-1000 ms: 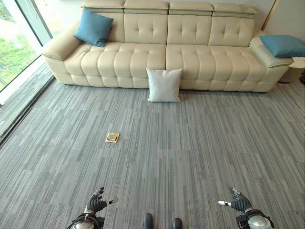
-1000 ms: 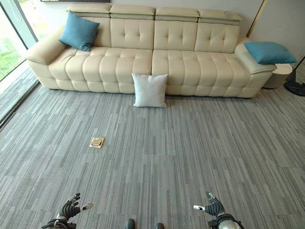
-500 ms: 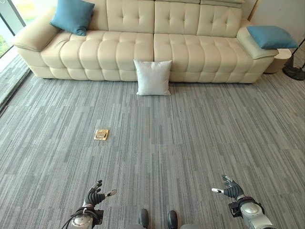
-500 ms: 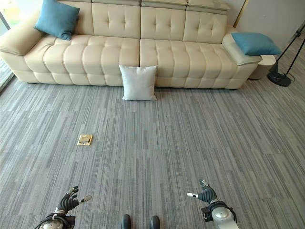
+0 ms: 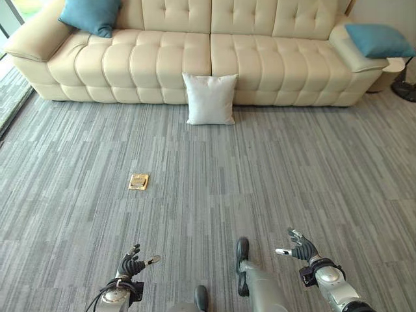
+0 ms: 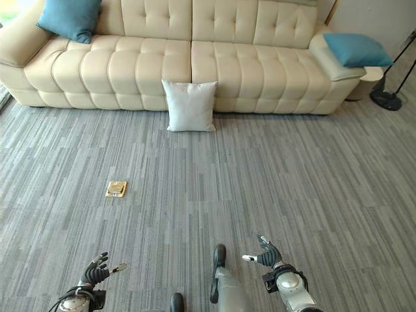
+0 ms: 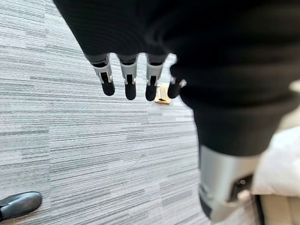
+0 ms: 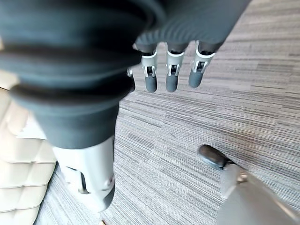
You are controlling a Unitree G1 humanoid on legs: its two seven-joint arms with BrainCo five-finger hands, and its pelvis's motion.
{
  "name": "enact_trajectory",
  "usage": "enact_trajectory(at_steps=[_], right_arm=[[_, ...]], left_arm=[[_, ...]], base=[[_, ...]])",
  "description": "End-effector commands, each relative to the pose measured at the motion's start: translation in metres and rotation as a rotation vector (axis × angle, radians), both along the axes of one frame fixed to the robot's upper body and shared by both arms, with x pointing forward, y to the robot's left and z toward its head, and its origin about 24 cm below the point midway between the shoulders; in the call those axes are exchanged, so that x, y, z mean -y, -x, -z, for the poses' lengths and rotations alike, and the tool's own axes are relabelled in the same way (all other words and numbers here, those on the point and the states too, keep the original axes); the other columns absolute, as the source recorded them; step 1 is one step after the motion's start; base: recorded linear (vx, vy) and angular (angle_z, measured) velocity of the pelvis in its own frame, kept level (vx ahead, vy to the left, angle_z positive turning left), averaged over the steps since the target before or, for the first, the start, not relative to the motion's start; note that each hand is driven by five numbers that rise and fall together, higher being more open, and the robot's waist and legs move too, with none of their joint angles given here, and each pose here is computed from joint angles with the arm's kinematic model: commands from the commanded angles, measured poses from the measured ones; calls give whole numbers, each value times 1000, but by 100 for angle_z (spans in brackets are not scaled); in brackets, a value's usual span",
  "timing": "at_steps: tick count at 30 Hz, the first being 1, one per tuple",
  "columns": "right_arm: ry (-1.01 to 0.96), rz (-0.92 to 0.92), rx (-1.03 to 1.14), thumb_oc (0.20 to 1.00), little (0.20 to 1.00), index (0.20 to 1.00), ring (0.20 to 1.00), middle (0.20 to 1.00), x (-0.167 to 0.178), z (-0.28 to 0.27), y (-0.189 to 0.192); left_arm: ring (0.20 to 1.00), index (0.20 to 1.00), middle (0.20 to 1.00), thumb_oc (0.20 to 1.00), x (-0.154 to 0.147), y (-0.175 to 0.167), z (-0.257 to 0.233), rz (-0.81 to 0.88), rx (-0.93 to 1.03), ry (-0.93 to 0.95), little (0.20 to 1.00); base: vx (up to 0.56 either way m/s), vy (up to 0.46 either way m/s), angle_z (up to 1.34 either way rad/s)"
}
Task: Pick up all the scattered cushions and arrange them neatly on the sofa.
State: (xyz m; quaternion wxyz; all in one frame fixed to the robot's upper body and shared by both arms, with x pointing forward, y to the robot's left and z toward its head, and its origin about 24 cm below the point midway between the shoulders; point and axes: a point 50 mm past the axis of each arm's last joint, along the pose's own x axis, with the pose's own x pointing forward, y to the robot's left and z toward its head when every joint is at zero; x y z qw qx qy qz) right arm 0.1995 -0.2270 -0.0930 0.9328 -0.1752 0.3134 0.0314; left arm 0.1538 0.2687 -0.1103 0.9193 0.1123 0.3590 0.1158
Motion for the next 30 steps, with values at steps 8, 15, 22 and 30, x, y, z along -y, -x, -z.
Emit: enact_trajectory(at_steps=[8, 15, 22, 30], right_arm=[[29, 58, 82, 1000, 1000, 1000, 1000, 1000, 25, -15, -3], [45, 78, 69, 1000, 1000, 1000, 1000, 1000, 27, -12, -1], [41, 72, 55, 1000, 1000, 1000, 1000, 1000, 22, -8, 3], [-6, -21, 156, 1000, 1000, 1000, 1000, 1000, -3, -26, -24]], left_arm=[[1000, 1000, 1000, 1000, 16, -19, -11, 118, 89, 18, 1000], [1000, 1000, 1000, 1000, 17, -20, -12, 148, 85, 4, 1000], [1000, 1000, 1000, 1000, 11, -10, -7, 114, 50, -2, 1000], [1000, 1000, 1000, 1000, -1, -17, -17, 115, 84, -42, 1000]], base=[[316, -257, 57], [311, -18, -20], [390, 183, -26], [283, 230, -36]])
